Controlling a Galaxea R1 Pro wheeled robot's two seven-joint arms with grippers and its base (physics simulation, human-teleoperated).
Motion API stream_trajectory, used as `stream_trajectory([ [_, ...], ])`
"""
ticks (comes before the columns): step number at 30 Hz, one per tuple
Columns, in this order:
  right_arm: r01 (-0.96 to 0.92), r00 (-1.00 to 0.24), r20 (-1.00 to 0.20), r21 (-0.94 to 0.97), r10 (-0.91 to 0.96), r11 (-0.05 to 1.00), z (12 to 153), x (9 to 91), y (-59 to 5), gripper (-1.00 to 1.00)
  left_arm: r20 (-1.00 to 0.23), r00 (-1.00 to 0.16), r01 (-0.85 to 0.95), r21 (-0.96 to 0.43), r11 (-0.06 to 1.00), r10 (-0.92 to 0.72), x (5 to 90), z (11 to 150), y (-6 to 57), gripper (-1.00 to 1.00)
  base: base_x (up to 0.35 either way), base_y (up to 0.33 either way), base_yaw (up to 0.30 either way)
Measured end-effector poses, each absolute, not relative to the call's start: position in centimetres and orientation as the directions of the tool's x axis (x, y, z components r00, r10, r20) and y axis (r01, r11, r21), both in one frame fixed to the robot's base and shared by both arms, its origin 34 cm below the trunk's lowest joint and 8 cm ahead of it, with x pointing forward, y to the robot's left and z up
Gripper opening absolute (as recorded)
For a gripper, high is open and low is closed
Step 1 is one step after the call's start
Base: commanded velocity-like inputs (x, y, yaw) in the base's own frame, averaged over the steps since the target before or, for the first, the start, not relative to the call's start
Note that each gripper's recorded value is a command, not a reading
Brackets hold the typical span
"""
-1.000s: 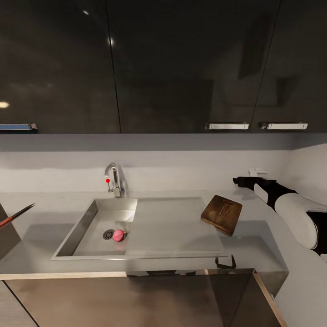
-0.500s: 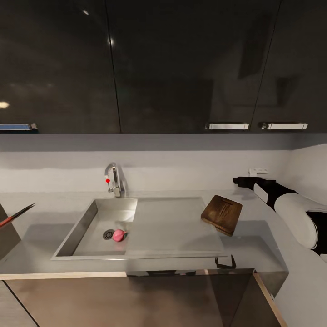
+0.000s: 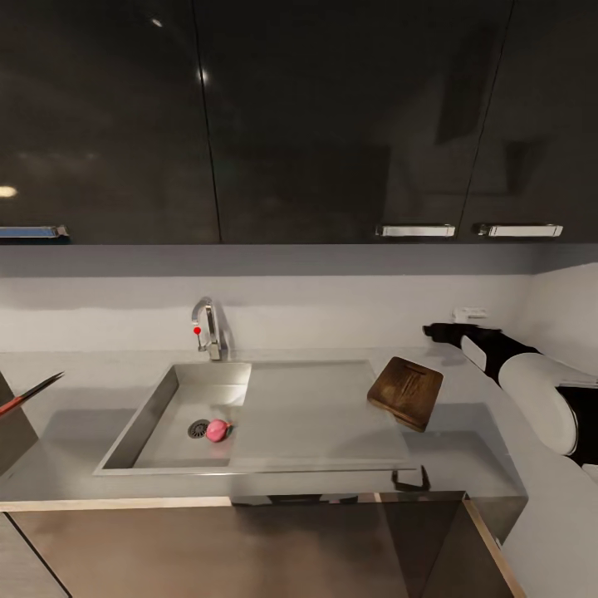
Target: In the kitchen, take the Vidalia onion out of the sink, dice it on the chopping board with the paring knife, put the diced onion into the bowl on the countertop, then place both the paring knife and the chopping board into the sink.
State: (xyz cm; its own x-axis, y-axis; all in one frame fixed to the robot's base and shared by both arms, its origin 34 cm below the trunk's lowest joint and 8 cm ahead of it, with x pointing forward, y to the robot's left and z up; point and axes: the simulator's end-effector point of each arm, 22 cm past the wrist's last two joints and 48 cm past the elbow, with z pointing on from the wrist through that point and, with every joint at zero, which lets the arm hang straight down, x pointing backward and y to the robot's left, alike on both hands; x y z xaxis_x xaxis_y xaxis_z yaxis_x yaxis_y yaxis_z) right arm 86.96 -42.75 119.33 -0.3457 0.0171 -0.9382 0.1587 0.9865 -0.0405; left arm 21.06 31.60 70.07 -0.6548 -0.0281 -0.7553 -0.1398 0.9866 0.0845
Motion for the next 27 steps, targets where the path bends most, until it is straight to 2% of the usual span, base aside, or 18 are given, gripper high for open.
stream_trajectory([
  [10, 0.153, -0.346, -0.938, -0.040, 0.016, 0.987, 119.3, 87.1, -42.3, 1.00, -0.711, -0.703, -0.140, 0.097, 0.985, -0.029, 16.5, 69.7, 31.8, 1.00, 0.000, 0.000, 0.000],
  [13, 0.151, -0.346, -0.938, -0.039, 0.016, 0.988, 119.3, 87.1, -42.1, 1.00, -0.683, -0.730, -0.136, 0.103, 0.985, -0.029, 13.7, 69.6, 31.8, 1.00, 0.000, 0.000, 0.000],
  [21, 0.143, -0.346, -0.938, -0.037, 0.015, 0.989, 119.2, 87.2, -41.5, 1.00, -0.509, -0.860, -0.106, 0.132, 0.986, -0.024, -1.6, 71.2, 32.0, 1.00, 0.000, 0.000, 0.000],
  [27, 0.142, -0.346, -0.938, -0.037, 0.015, 0.989, 119.3, 87.3, -41.3, 1.00, -0.487, -0.873, -0.101, 0.135, 0.986, -0.023, -3.3, 71.6, 32.0, 1.00, 0.000, 0.000, 0.000],
])
